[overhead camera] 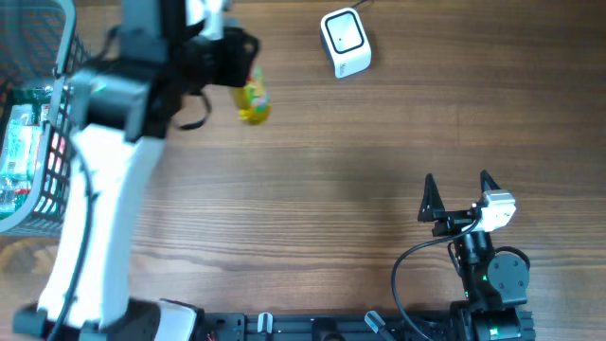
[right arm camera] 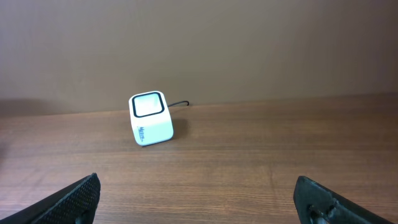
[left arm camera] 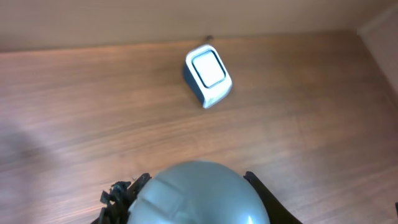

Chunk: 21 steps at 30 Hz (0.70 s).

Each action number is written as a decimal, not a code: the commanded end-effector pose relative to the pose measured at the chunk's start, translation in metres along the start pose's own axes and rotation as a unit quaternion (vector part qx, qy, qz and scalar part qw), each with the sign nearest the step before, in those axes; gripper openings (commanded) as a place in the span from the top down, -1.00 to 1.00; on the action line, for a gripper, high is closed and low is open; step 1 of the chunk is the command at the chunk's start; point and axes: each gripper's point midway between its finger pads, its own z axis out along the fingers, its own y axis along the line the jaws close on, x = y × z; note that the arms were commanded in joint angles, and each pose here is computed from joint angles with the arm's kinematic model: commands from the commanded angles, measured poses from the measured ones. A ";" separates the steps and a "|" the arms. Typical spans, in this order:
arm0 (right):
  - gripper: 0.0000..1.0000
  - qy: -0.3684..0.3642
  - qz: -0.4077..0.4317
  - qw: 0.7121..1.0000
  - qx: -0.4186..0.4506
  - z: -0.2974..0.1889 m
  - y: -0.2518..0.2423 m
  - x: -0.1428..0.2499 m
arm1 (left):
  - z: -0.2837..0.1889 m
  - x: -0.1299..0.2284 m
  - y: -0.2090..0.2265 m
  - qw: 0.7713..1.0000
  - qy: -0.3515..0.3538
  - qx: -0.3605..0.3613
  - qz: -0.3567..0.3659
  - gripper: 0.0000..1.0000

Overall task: Scan the item barcode
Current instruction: 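Carry the yellow bottle with the left gripper toward the white scanner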

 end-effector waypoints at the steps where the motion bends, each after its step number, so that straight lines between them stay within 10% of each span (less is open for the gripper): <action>1: -1.00 -0.003 -0.005 1.000 0.010 0.000 -0.004 -0.001 | 0.043 0.005 -0.027 1.000 0.018 0.003 0.004 0.35; 12: -0.99 -0.003 -0.005 1.000 0.011 0.000 -0.004 -0.001 | 0.145 0.073 -0.155 0.998 -0.038 0.003 0.045 0.34; 21: -1.00 -0.003 -0.005 1.000 0.011 0.000 -0.004 -0.001 | 0.193 0.145 -0.178 0.991 -0.114 0.063 0.029 0.43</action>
